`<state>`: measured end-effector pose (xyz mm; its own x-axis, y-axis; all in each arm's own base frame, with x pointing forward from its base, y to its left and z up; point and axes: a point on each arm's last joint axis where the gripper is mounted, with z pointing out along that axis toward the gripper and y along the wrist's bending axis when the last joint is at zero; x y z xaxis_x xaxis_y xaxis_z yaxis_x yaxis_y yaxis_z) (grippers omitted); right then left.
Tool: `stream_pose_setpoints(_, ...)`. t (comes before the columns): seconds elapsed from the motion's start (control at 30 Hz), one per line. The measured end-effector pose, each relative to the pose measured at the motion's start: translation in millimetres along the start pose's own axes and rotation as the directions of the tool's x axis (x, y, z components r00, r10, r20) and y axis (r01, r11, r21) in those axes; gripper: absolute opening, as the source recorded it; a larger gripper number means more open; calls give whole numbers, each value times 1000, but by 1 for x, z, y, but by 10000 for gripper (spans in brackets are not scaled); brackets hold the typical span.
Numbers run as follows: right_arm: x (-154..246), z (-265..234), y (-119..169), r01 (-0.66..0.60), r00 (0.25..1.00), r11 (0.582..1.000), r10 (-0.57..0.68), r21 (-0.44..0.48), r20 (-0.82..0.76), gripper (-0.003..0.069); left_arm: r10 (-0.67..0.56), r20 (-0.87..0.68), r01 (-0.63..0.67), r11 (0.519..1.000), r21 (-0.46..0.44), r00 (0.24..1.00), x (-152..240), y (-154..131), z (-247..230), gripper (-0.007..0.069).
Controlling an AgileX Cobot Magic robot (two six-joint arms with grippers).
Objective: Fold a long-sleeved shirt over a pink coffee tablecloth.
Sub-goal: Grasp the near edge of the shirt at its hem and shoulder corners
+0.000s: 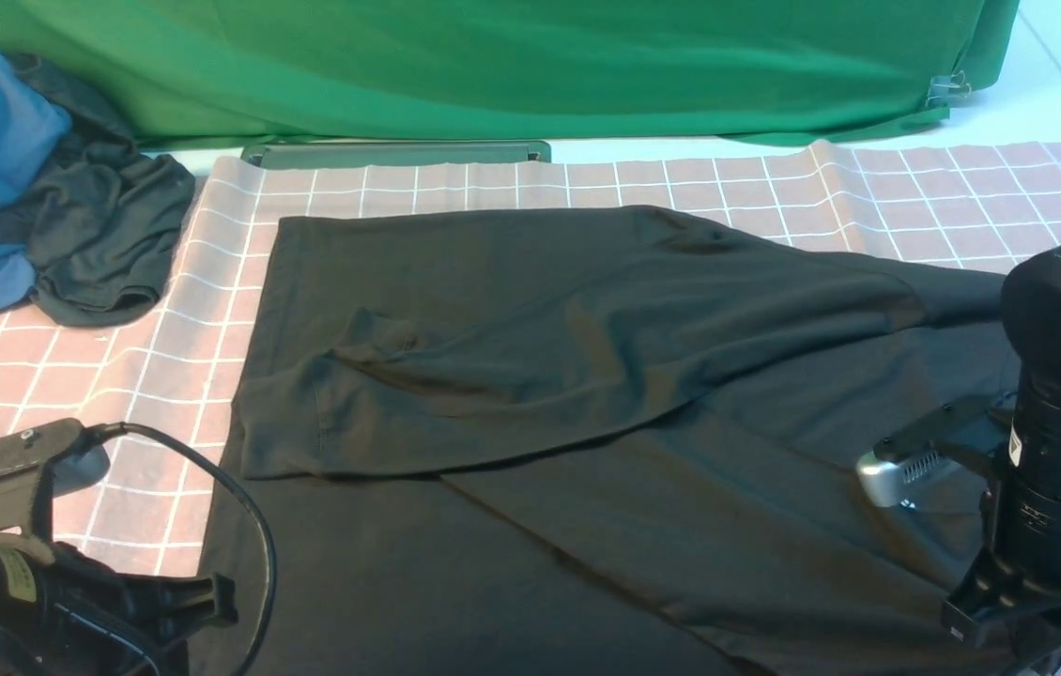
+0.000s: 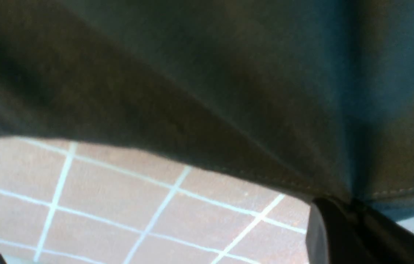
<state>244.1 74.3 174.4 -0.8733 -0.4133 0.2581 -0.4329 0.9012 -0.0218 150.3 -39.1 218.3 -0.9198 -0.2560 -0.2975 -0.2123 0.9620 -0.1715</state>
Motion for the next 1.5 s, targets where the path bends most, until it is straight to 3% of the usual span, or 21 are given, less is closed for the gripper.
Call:
stream_pose_setpoints(0.03,0,0,0,-7,1000,1000,7,2,-3,136,0,-8,0,1000,-4,1000,1,0,0,104)
stream_pose_setpoints(0.07,0,0,0,-7,1000,1000,7,3,-3,144,0,-10,0,1000,-5,1000,1,0,0,104)
stream_pose_setpoints(0.1,2,0,-1,-9,1000,1000,9,11,-22,229,9,-27,-10,1000,-26,1000,2,2,0,104)
stream_pose_setpoints(0.17,4,0,-2,-12,999,1000,13,21,-40,332,7,-62,-11,998,-63,998,6,6,0,104)
stream_pose_setpoints(0.27,6,-4,-2,-31,999,999,31,30,-30,375,0,-82,-9,994,-108,997,7,10,-1,104)
stream_pose_setpoints(0.33,12,-14,0,-63,998,998,62,10,20,311,-20,-104,5,991,-137,994,10,12,-1,104)
stream_pose_setpoints(0.4,16,-26,5,-74,992,997,77,-38,98,188,-38,-118,21,990,-142,992,11,13,-2,104)
stream_pose_setpoints(0.47,19,-41,17,-37,975,994,58,-102,215,86,-50,-124,33,990,-135,991,12,12,-2,104)
stream_pose_setpoints(0.53,21,-54,34,50,944,985,6,-163,329,41,-60,-129,44,991,-124,990,12,11,-2,104)
stream_pose_setpoints(0.7,16,-60,74,222,893,957,-123,-186,432,36,-69,-109,60,994,-90,992,10,8,-1,104)
stream_pose_setpoints(1.03,-6,-36,124,338,858,927,-233,-162,458,36,-74,-101,66,995,-76,992,10,6,-1,104)
stream_pose_setpoints(1.5,-28,9,132,285,926,943,-226,-171,302,36,-74,-100,66,995,-76,992,10,6,-1,104)
